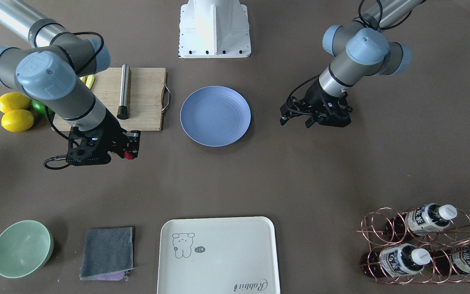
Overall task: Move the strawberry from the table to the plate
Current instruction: 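Release the strawberry over the plate with the right gripper while the left arm withdraws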
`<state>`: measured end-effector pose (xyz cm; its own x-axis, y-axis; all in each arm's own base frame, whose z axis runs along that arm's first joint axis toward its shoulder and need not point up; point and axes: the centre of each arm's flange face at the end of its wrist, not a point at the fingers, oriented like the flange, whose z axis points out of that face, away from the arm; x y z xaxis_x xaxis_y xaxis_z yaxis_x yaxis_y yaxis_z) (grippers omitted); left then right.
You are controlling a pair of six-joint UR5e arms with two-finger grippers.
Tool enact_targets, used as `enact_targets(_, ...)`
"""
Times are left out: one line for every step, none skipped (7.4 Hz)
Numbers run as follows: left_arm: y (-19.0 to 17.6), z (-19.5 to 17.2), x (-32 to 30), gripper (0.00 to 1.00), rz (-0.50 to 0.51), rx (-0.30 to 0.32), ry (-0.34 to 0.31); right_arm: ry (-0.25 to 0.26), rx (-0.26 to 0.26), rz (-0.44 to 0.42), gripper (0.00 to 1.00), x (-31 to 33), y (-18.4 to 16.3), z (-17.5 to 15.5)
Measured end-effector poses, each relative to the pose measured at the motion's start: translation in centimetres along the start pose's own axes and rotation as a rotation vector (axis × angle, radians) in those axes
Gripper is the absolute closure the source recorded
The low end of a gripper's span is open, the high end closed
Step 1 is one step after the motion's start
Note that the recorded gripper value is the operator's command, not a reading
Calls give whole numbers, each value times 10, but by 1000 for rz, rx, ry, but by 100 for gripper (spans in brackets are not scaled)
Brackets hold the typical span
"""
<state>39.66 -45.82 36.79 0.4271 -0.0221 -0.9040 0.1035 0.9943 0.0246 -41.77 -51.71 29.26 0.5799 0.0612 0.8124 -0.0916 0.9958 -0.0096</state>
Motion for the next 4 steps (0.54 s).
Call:
enact_targets(-21, -22, -44, 4, 52, -4, -27, -8, 2, 29, 100, -46, 37, 10)
enact_targets(-37, -41, -87, 4, 95, -10, -52, -2, 4, 43, 100, -87, 73, 25)
enact_targets(-48, -57, -121, 4, 127, -12, -68, 9, 8, 48, 100, -119, 105, 42)
enact_targets(-55, -67, -142, 4, 147, -12, -78, 26, 8, 51, 100, -145, 124, 64)
